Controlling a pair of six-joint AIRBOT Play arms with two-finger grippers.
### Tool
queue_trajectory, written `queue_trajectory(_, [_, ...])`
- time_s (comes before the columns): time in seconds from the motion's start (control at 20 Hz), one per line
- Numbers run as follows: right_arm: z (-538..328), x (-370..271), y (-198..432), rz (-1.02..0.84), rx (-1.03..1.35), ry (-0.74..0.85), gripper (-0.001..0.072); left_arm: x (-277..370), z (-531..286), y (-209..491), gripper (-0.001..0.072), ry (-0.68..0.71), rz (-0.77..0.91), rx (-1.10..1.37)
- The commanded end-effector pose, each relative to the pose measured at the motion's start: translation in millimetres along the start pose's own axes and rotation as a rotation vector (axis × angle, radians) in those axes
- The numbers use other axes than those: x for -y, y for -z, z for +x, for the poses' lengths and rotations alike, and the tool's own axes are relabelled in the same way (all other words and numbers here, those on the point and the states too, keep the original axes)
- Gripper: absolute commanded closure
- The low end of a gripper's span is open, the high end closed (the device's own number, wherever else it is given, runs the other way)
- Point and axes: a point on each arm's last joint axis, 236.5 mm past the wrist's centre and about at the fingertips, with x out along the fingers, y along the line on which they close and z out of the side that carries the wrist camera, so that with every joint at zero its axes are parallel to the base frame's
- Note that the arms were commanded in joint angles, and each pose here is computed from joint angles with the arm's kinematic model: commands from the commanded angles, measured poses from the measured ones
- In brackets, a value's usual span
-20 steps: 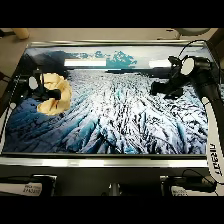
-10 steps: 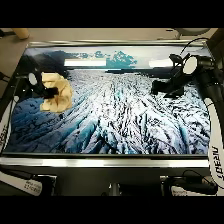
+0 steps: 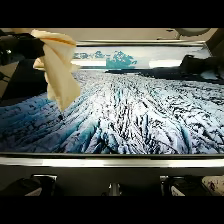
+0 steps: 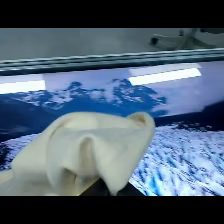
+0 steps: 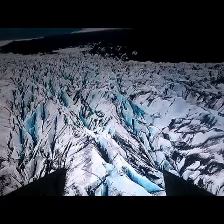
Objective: Fold the shirts.
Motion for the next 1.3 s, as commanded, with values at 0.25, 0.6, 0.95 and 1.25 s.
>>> queue_trajectory(0.25, [-91.0,27.5,27.4,0.042,0.027,0.085,0.008,225.7,77.3,252.7,0.0535,0.362,0.202,-0.478])
queue_trajectory(0.6, [-9.1,18.3,112.6,-0.001,-0.438,0.073,0.0079,30.1,104.8,206.8,-0.001,-0.128,0.305,-0.641])
queue_trajectory(0.95, [108.0,-71.5,228.9,0.1,-0.781,-0.329,0.0029,-128.5,75.6,353.6,-0.0006,-0.161,-0.551,-0.931])
queue_trajectory(1.25, [152.5,-90.9,247.8,0.193,-0.843,-0.395,0.0017,-120.5,112.5,385.8,-0.0003,-0.128,-0.685,-0.828])
